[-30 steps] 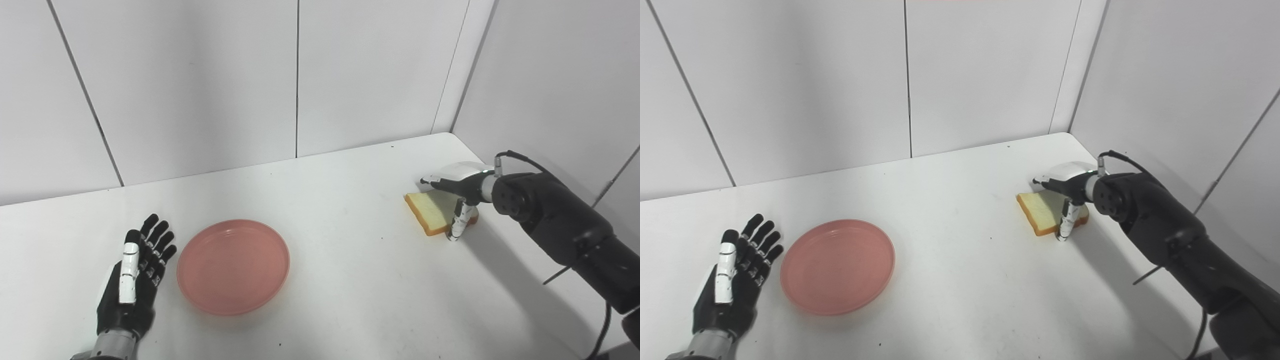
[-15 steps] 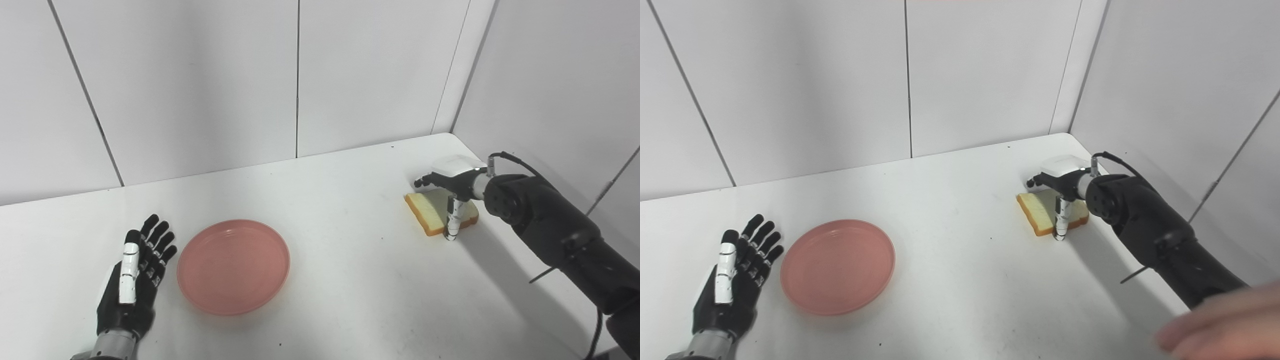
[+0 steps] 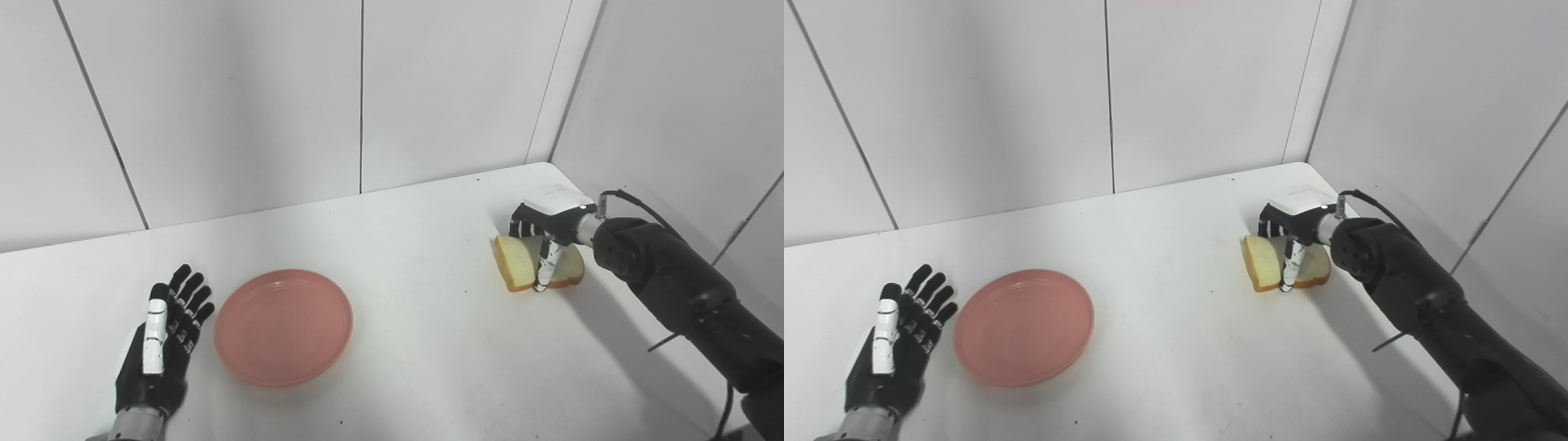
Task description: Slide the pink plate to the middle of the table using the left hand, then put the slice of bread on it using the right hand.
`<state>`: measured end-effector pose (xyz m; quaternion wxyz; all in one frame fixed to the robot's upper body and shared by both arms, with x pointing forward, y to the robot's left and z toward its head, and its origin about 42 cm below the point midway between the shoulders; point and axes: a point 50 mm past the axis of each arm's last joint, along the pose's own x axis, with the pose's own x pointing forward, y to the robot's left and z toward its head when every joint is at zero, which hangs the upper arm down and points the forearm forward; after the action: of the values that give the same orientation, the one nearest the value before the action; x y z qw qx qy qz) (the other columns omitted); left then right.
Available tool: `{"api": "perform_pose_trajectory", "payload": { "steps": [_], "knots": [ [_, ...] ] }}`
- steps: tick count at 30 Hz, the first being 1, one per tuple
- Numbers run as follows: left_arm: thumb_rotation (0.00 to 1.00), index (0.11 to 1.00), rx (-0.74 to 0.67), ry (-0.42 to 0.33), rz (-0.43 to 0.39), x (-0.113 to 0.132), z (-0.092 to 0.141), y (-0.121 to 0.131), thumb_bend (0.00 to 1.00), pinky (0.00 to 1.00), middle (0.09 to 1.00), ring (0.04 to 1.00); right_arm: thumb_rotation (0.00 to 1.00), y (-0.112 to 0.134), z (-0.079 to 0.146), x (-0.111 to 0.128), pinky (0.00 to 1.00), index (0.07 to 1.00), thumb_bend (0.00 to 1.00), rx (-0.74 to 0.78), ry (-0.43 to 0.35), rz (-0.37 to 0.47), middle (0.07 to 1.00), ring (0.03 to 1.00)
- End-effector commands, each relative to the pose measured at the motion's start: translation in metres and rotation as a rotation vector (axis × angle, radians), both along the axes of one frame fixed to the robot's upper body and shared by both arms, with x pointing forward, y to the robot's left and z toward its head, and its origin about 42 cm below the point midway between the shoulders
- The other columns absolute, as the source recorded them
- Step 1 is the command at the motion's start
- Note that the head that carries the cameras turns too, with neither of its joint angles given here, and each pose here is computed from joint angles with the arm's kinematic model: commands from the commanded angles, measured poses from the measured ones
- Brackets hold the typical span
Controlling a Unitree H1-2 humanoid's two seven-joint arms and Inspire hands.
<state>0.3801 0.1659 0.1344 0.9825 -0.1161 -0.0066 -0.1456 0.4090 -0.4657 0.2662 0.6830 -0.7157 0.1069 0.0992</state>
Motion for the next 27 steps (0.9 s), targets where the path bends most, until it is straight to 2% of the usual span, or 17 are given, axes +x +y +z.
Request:
{"api": "perform_pose_trajectory", "payload": {
  "steps": [1, 5, 9, 16, 19, 21, 27],
  "knots": [
    [0.92, 0.921, -0.012, -0.030, -0.007, 0.002, 0.010, -0.004, 0.62, 0.94, 0.952, 0.948, 0.00, -0.002, 0.035, 0.005, 0.28, 0.526, 0.52, -0.003, -0.088, 0.009, 0.419, 0.366],
    [0.93, 0.919, -0.006, -0.030, -0.006, 0.002, 0.009, -0.005, 0.62, 0.94, 0.948, 0.944, 0.00, 0.006, 0.044, 0.004, 0.36, 0.521, 0.52, 0.015, -0.122, 0.044, 0.440, 0.447],
    [0.92, 0.921, -0.011, -0.029, -0.008, 0.002, 0.008, -0.006, 0.62, 0.94, 0.949, 0.946, 0.00, 0.019, 0.060, 0.002, 0.33, 0.523, 0.52, 0.056, -0.169, 0.076, 0.419, 0.412],
    [0.92, 0.918, -0.012, -0.029, -0.010, 0.002, 0.008, -0.009, 0.62, 0.94, 0.948, 0.945, 0.00, 0.062, 0.099, -0.007, 0.32, 0.521, 0.52, 0.107, -0.263, 0.192, 0.427, 0.411],
    [0.92, 0.916, -0.011, -0.028, -0.009, 0.001, 0.008, -0.011, 0.63, 0.93, 0.943, 0.942, 0.00, 0.078, 0.110, -0.009, 0.36, 0.513, 0.52, 0.107, -0.289, 0.234, 0.449, 0.444],
    [0.91, 0.915, -0.016, -0.025, -0.010, 0.000, 0.008, -0.013, 0.63, 0.93, 0.944, 0.944, 0.00, 0.086, 0.115, -0.010, 0.33, 0.517, 0.52, 0.123, -0.297, 0.245, 0.428, 0.406],
    [0.90, 0.907, -0.018, -0.021, -0.003, 0.000, 0.008, -0.021, 0.62, 0.92, 0.935, 0.937, 0.00, 0.118, 0.124, -0.011, 0.39, 0.500, 0.53, 0.167, -0.318, 0.347, 0.473, 0.455]
  ]
}}
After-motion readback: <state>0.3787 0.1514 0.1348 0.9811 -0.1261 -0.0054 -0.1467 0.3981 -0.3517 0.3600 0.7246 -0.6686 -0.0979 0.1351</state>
